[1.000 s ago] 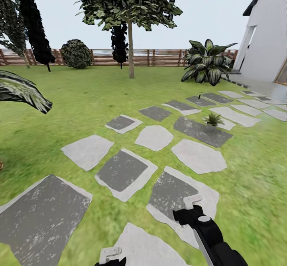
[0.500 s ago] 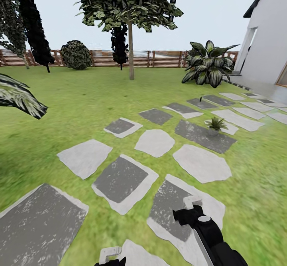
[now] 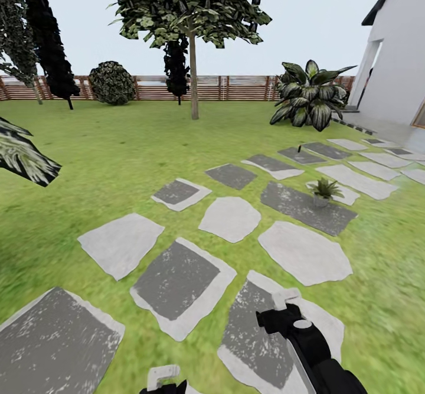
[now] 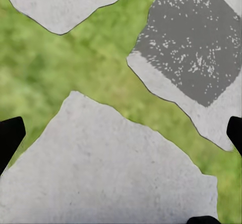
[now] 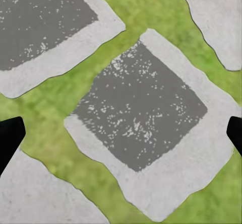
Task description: Pick up the pesticide atomizer in the garden and spray insectifuge to fully cover both potted plants in the garden.
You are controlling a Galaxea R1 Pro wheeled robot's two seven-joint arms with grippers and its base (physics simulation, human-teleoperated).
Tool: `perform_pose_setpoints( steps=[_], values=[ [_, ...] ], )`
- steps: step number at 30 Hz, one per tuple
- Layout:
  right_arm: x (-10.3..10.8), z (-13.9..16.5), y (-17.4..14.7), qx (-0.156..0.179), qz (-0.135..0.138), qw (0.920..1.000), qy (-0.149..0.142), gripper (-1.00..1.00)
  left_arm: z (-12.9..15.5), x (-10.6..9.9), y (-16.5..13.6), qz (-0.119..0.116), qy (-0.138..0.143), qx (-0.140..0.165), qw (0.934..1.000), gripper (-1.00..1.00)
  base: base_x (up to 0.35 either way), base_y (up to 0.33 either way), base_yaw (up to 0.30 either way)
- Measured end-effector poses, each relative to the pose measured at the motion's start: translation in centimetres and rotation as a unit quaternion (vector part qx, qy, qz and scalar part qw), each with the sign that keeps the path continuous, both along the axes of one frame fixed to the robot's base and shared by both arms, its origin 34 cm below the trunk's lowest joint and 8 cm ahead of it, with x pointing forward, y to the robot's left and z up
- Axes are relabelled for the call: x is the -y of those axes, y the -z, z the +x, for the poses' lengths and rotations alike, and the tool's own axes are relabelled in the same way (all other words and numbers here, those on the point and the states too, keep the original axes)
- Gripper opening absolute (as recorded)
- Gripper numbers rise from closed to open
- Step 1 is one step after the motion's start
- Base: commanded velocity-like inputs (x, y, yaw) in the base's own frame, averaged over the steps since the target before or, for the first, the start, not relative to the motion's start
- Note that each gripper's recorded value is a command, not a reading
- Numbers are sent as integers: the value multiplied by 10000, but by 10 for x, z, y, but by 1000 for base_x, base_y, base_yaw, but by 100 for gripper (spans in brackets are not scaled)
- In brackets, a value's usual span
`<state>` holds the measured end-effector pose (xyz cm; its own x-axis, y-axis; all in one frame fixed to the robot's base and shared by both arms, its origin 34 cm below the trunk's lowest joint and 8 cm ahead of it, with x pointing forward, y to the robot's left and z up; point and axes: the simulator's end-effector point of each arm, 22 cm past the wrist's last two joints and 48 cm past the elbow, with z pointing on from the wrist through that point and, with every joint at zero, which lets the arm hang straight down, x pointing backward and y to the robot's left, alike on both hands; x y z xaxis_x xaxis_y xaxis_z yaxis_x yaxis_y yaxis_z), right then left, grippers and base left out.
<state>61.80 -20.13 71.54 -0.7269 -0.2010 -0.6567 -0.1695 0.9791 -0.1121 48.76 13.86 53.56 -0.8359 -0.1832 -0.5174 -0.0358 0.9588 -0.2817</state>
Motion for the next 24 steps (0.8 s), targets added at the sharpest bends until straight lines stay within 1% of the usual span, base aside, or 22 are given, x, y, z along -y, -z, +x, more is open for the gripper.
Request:
perform_pose_setpoints(
  steps=[24],
  values=[
    [-1,0,0,-3,0,10000,-6,100,0,0,0,1,-1,5,10000,100,320,0,0]
  ],
)
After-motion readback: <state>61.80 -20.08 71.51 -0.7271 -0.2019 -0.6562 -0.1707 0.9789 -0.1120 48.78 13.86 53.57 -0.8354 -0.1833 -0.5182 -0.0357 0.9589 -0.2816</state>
